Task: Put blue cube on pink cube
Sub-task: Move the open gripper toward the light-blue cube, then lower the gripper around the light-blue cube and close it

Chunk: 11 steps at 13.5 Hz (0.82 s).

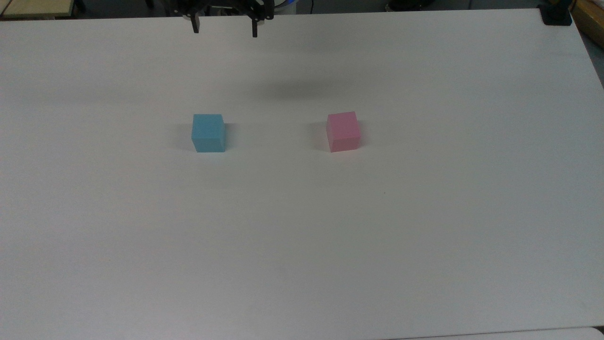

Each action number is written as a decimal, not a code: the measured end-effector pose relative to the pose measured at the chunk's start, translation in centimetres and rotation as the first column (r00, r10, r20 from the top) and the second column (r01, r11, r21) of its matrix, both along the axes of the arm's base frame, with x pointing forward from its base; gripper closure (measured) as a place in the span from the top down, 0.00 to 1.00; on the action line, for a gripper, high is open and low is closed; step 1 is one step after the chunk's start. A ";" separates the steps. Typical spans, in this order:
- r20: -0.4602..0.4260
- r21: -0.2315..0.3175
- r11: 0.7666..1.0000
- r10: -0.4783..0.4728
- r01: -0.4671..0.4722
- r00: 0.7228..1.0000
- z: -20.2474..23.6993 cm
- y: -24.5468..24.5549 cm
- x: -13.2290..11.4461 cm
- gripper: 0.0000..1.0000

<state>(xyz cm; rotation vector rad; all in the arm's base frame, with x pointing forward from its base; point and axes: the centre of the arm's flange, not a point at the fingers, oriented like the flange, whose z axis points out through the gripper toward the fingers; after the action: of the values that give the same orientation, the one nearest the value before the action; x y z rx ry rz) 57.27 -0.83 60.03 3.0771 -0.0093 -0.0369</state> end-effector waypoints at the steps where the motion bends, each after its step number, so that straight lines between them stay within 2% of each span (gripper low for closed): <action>1: -0.001 0.000 1.000 -0.003 0.003 1.000 0.0 -1.3 0.0 1.00; 7: 0.007 0.001 1.000 0.012 -0.012 1.000 -0.6 -5.1 0.0 1.00; 11: 0.049 -0.002 1.000 0.018 -0.018 0.999 -7.0 -5.6 1.4 1.00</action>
<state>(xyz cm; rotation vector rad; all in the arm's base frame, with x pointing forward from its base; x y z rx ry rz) 58.63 -6.43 52.98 3.0757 0.0152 0.0396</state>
